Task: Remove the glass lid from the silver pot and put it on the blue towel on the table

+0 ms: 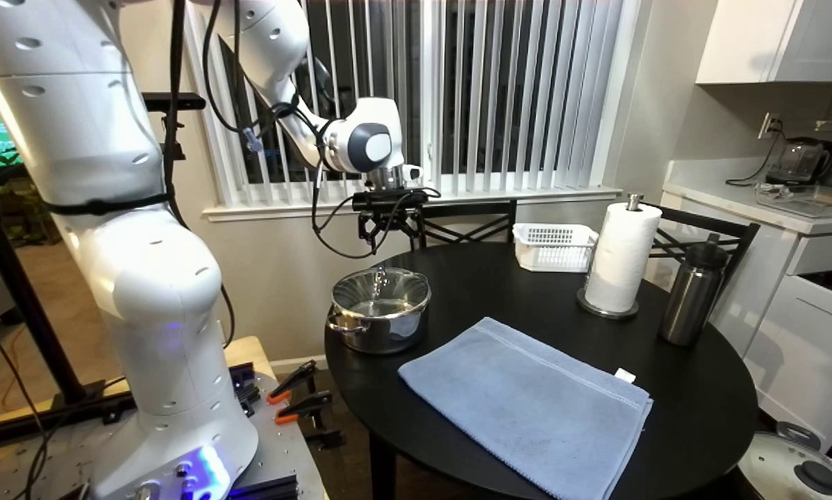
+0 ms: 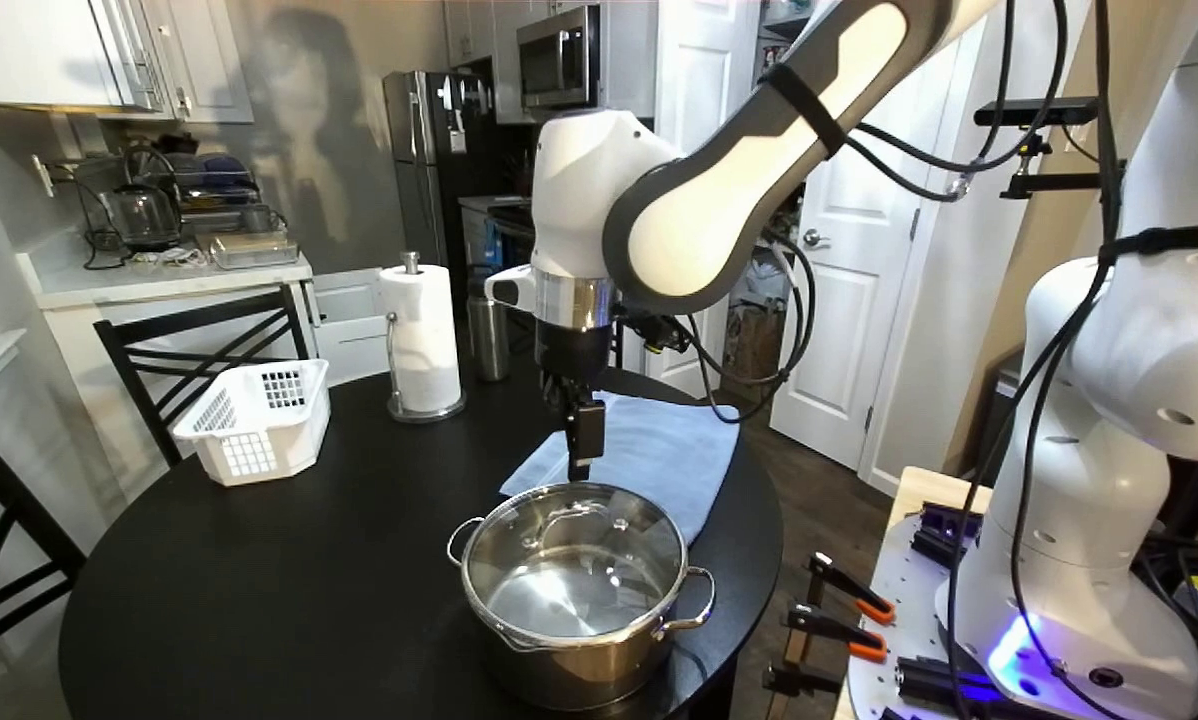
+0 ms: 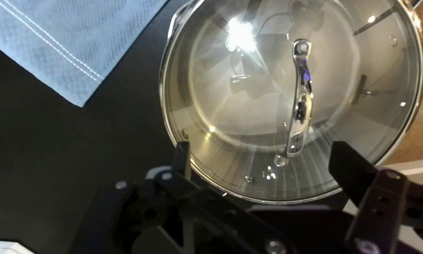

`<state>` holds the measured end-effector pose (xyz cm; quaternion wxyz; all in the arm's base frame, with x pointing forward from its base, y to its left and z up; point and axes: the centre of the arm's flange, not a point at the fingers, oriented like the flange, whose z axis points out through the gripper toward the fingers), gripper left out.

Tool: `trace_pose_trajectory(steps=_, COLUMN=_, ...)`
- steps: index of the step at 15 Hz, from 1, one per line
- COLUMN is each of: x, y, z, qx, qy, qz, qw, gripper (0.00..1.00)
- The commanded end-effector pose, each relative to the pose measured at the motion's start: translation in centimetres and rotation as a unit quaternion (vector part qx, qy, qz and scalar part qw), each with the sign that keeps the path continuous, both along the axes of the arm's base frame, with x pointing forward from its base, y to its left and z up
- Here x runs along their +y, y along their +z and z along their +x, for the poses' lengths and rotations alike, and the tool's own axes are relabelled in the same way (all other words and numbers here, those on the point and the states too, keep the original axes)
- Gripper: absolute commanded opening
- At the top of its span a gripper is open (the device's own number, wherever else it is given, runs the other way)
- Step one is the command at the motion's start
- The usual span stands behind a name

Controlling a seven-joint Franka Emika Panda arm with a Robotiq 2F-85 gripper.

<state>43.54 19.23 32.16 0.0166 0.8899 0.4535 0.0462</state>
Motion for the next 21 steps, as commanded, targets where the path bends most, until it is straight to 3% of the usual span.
trace_pose_trajectory(steps=1, x=0.3, y=-2.0, z=1.4, qx=0.031, qy=0.067, qz=0.028, qw=0.9969, gripper=1.0)
trace_pose_trajectory(steps=13, x=2.2, y=-3.5, z=-0.8, qx=0.117, qy=0.048, qz=0.0, qw=0.992, gripper=1.0)
trace_pose_trajectory(steps=21, x=2.0, y=-3.9, z=-0.5, qx=0.124, qy=0.042, qz=0.0, qw=0.9914, gripper=1.0)
